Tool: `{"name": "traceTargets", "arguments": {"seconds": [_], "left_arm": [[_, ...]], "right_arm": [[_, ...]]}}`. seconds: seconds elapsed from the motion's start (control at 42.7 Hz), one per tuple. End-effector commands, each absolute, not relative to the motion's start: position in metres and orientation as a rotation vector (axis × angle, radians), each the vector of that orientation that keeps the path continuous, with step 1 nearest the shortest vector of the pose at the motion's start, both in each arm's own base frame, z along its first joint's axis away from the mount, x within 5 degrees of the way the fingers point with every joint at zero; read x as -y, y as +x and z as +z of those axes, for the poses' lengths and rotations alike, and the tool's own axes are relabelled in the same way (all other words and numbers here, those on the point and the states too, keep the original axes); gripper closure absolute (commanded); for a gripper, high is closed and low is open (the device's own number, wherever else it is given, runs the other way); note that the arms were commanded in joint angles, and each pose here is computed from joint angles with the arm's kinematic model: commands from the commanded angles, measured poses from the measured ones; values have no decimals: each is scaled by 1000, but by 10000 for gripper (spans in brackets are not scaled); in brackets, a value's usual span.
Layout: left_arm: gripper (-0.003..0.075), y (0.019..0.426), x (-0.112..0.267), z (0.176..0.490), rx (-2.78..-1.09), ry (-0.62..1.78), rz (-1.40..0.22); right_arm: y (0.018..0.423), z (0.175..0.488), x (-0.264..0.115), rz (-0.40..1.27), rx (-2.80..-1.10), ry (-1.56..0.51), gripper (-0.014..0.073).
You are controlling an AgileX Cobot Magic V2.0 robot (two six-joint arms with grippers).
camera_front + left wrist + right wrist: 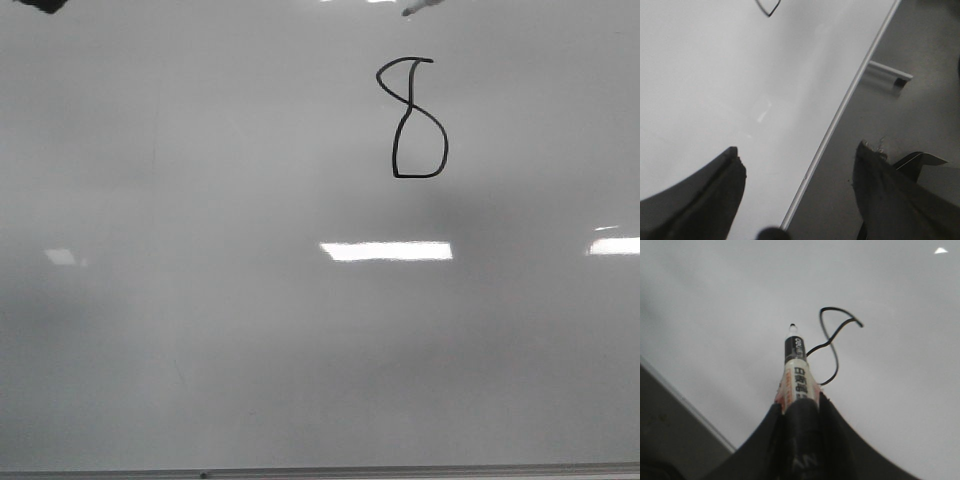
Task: Write number 8 on whiteboard
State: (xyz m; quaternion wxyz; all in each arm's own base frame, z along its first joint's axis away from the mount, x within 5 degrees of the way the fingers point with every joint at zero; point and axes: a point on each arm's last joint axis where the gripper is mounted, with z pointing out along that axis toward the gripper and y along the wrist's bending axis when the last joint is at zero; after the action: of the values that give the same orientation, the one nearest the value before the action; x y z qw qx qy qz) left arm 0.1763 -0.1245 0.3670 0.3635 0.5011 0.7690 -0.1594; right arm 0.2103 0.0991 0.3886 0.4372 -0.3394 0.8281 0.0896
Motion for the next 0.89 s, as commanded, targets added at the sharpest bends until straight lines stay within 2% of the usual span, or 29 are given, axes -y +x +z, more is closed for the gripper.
{"name": "traceTargets", "arguments": {"seconds": [0.0,0.211,0.328,0.656,0.702,0.866], "left_arm": [[234,177,135,381,-1859,1278,-474],[226,170,169,373,-1748,1436,-516],[226,165,191,370,-1695,1520,-549],[232,169,232,359,-1654,1621,-593],[254,169,233,357,-1651,1629,-589],[452,170,233,357,-1648,1632,-591]], "right_arm": [[188,405,-103,226,-1975,-986,662],[156,399,-128,414,-1909,-1337,662],[151,402,-135,492,-1861,-1365,662],[149,401,-135,505,-1866,-1379,662],[149,401,-135,505,-1867,-1380,662],[149,401,-135,505,-1867,-1381,662]]}}
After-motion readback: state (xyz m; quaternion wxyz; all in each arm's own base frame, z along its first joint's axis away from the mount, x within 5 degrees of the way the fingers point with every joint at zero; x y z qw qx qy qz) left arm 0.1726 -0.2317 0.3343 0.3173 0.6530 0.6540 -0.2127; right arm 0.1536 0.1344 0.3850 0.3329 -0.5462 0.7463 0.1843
